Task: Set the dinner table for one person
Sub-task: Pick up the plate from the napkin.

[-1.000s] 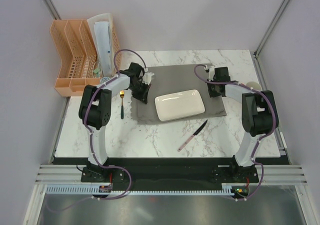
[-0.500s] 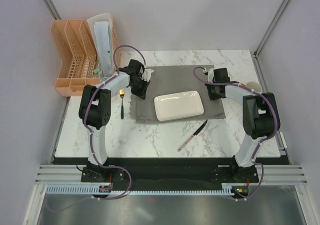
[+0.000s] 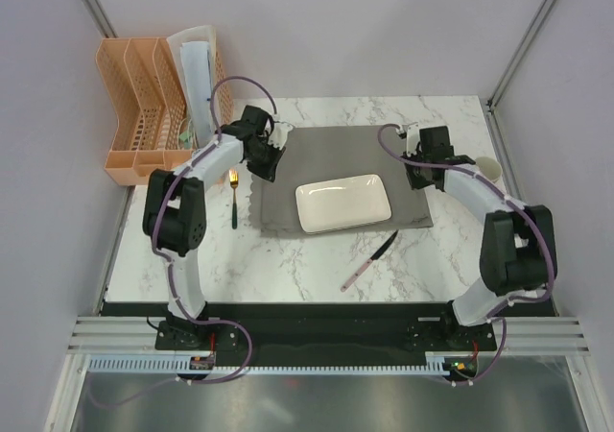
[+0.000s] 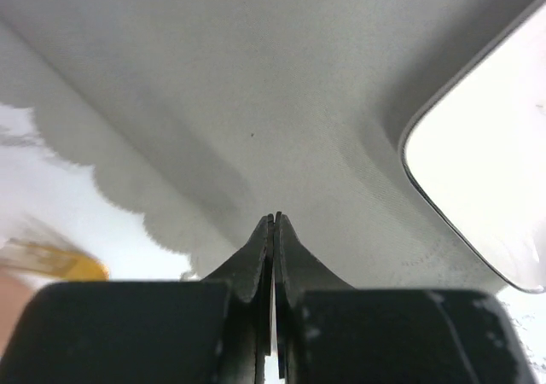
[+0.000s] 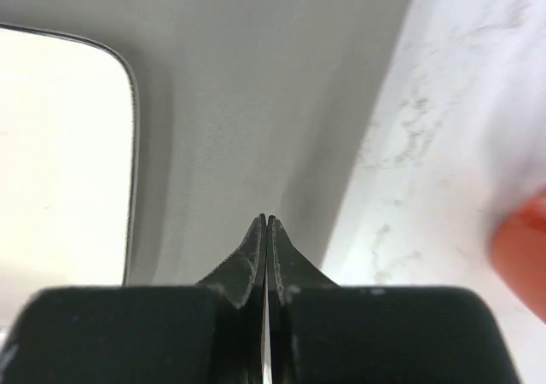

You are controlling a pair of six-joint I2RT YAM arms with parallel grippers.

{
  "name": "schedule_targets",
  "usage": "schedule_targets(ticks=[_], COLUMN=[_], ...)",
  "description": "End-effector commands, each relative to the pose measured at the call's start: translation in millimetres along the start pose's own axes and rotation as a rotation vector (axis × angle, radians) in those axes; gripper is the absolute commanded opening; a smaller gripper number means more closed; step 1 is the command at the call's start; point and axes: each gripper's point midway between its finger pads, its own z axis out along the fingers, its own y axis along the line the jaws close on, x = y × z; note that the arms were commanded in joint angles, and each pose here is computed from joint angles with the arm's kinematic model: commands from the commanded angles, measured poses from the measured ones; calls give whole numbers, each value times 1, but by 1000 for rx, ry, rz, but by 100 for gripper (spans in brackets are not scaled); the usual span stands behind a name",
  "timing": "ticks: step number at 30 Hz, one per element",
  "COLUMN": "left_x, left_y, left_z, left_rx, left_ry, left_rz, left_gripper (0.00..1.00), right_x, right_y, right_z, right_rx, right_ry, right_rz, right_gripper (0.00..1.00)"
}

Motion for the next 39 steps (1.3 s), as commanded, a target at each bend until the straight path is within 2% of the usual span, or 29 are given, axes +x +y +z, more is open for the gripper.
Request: schedule_targets(ticks=[1,3,4,5,6,7,8,9,11,18,28,39], left_x=[-38,-33,-15,-9,2,15,23,27,31,36,26,6], left_y=[-2,-13,-29,-40,-53,-79,-94,-105,-129,-145,-121,-107], left_z=[-78,-98,-102,-106,-108,-113,-113,-115,-116,-91,-42,-5], left_rx=[-72,-52,22,75,142,280,360,428,582,782,715,696], left_ry=[-171,-176,-114,-90,-55,-11,21,36,75,125,130,123], left_rz=[82,73,53,34,18,-14,-45,-63,-127,-168,-160,-178], left_gripper=[2,2,5,16,67,81,88,100,100,100,100,99], right_x=[-47,-47,-44,-51,-29,-24,-24,-12,-11,-3,15,12], right_y=[-10,-6,2,7,22,34,61,75,96,98,89,82], right_z=[-67,-100,-108,-121,-124,-127,-134,-133,-131,-91,-27,12], right_rx=[51,36,-15,-49,-136,-210,-372,-455,-588,-621,-573,-536], right_ry=[-175,-190,-170,-169,-68,-39,-37,28,65,130,196,216], right_rz=[-38,-49,-54,-55,-38,-28,-13,12,33,1,24,42], right_gripper=[0,0,11,27,61,71,78,81,82,75,63,59])
